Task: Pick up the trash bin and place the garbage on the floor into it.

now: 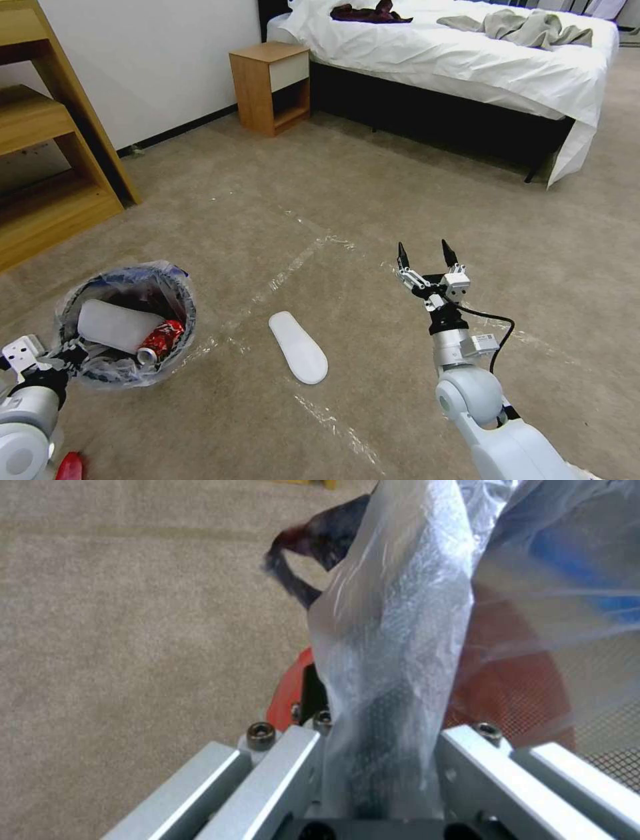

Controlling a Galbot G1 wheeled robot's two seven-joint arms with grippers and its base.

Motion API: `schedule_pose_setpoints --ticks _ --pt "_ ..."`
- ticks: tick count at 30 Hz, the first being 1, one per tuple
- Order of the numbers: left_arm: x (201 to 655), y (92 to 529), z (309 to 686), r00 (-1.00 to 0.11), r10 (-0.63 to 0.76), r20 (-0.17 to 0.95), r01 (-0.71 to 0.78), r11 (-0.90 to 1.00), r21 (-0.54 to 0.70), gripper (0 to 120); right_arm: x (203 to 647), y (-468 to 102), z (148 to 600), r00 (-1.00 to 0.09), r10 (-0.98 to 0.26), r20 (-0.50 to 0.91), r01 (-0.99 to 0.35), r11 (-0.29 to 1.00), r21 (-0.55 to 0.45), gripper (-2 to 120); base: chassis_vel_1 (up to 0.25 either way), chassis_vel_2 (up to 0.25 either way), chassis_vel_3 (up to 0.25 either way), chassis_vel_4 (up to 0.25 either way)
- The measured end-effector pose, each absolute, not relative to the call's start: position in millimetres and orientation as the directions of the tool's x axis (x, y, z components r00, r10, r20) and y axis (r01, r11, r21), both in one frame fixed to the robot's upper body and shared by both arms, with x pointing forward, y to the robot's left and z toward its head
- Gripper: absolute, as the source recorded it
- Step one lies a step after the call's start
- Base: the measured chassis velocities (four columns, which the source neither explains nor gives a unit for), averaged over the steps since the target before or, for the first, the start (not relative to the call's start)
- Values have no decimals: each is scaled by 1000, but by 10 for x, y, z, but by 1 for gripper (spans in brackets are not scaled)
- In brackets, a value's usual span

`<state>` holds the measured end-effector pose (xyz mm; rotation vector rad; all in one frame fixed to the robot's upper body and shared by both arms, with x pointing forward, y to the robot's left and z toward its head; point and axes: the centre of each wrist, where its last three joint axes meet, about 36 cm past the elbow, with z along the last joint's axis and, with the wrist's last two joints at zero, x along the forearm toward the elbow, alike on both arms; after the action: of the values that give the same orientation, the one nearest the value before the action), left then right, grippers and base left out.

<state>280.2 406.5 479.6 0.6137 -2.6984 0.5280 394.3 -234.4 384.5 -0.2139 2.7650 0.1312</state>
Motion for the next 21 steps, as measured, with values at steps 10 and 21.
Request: schedule_pose_setpoints --ticks 10,21 --pt "2780 4013 4782 -856 -344 385 -464 840 -281 0 3973 -2364 3875 -920 -145 -364 -178 982 58 97 0 0 0 0" --pt "2764 3929 4752 -859 -340 384 -460 841 -284 0 3960 -2432 3862 -925 -147 -349 -176 983 52 97 0 0 0 0"
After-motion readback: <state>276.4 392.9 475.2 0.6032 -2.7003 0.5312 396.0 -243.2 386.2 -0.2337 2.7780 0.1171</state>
